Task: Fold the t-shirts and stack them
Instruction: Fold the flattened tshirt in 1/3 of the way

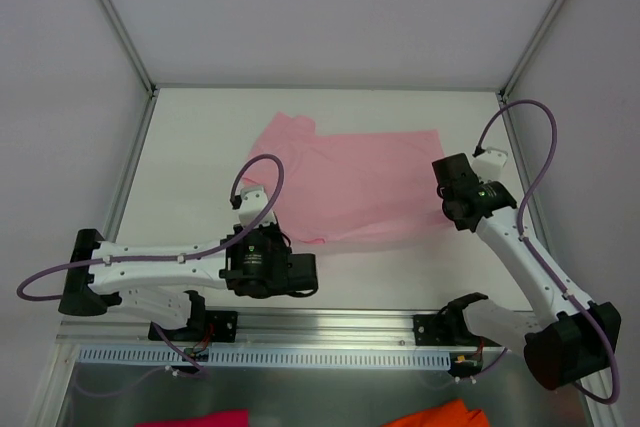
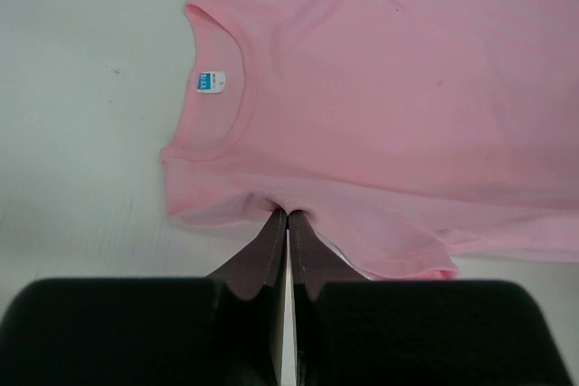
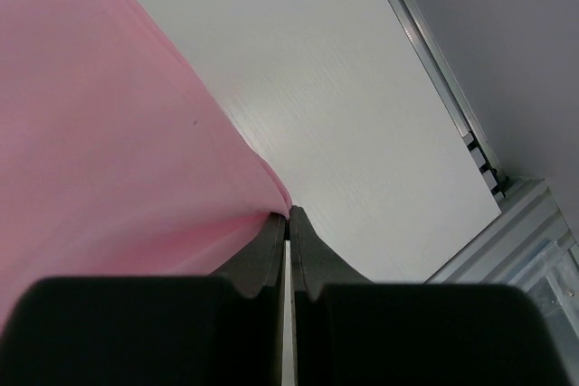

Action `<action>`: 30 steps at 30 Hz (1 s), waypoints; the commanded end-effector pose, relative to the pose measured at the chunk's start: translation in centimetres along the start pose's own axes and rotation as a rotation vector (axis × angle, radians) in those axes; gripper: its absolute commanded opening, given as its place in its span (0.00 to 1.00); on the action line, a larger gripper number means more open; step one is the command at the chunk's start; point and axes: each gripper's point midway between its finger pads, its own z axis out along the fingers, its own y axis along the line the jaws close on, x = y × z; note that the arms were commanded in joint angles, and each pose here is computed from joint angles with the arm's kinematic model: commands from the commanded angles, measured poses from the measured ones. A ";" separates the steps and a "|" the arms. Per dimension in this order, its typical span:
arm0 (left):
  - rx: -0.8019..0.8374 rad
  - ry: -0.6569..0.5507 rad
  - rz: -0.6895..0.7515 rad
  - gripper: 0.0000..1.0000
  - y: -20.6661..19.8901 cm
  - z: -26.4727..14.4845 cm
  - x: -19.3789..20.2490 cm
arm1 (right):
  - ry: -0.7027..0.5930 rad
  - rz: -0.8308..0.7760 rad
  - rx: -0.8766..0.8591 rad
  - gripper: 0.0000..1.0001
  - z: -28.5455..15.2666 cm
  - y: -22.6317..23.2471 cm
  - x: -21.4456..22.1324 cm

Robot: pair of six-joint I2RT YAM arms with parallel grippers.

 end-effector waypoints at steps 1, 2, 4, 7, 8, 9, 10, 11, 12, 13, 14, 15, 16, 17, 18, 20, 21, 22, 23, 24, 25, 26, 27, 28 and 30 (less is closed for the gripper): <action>-0.071 -0.056 0.060 0.00 3.1 -0.2 -1.2 | 0.009 -0.029 0.018 0.01 0.1 -0.7 0.4; -0.077 -0.056 0.071 0.00 3.3 -0.1 -0.9 | 0.013 -0.037 0.015 0.01 0.1 -0.6 0.4; -0.082 -0.056 0.068 0.00 3.3 0.0 -0.7 | 0.024 -0.043 0.008 0.01 0.3 -0.2 0.7; -0.085 -0.060 0.067 0.00 3.6 0.1 -0.6 | 0.043 -0.067 0.007 0.01 0.7 0.4 1.0; -0.085 -0.065 0.069 0.00 3.7 0.2 -0.7 | 0.045 -0.070 0.010 0.01 0.8 0.4 1.0; -0.085 -0.067 0.067 0.00 3.8 0.2 -0.7 | 0.047 -0.075 0.012 0.01 0.9 0.5 1.0; -0.093 -0.067 0.065 0.00 3.9 0.3 -0.8 | 0.056 -0.087 0.018 0.01 1.1 0.7 1.1; -0.098 -0.068 0.065 0.00 4.0 0.4 -0.7 | 0.058 -0.093 0.025 0.01 1.2 0.7 1.1; -0.107 -0.071 0.064 0.00 4.1 0.6 -0.7 | 0.059 -0.096 0.027 0.01 1.3 0.9 1.1; -0.123 -0.075 0.066 0.00 4.3 0.9 -0.7 | 0.067 -0.105 0.034 0.01 1.5 1.0 1.2; -0.134 -0.075 0.068 0.00 4.4 1.0 -0.6 | 0.068 -0.105 0.035 0.01 1.6 1.1 1.2; -0.149 -0.077 0.073 0.00 4.4 1.3 -0.4 | 0.064 -0.099 0.032 0.01 1.7 1.3 1.1; -0.163 -0.077 0.074 0.00 4.5 1.5 -0.4 | 0.069 -0.106 0.035 0.01 1.8 1.5 1.2; -0.180 -0.079 0.073 0.00 4.6 1.8 -0.4 | 0.070 -0.106 0.040 0.01 1.9 1.5 1.2; -0.191 -0.082 0.087 0.00 4.4 2.0 -0.2 | 0.069 -0.102 0.042 0.01 1.9 1.6 0.9; -0.210 -0.085 0.091 0.00 4.4 2.3 -0.2 | 0.079 -0.118 0.048 0.01 2.2 2.0 1.0; -0.221 -0.088 0.104 0.00 4.3 2.5 -0.1 | 0.077 -0.116 0.055 0.01 2.3 2.0 0.9; -0.231 -0.087 0.105 0.00 4.3 2.6 -0.1 | 0.072 -0.122 0.067 0.01 2.4 2.0 0.8; -0.248 -0.088 0.106 0.00 4.5 2.9 -0.2 | 0.073 -0.128 0.079 0.01 2.7 2.0 0.8; -0.257 -0.088 0.112 0.00 4.5 3.1 -0.1 | 0.067 -0.124 0.085 0.01 2.7 2.1 0.5; -0.260 -0.087 0.113 0.00 4.6 3.2 0.0 | 0.065 -0.118 0.088 0.01 2.7 2.1 0.4; -0.263 -0.085 0.117 0.00 4.5 3.4 0.1 | 0.061 -0.117 0.091 0.01 2.8 2.2 0.2; -0.265 -0.086 0.114 0.00 4.5 3.5 0.0 | 0.056 -0.114 0.089 0.01 2.7 2.3 0.0; -0.267 -0.083 0.118 0.00 4.6 3.6 0.1 | 0.049 -0.106 0.086 0.01 2.7 2.5 -0.4; -0.270 -0.080 0.118 0.00 4.6 3.9 0.1 | 0.058 -0.117 0.089 0.01 2.9 2.8 -0.5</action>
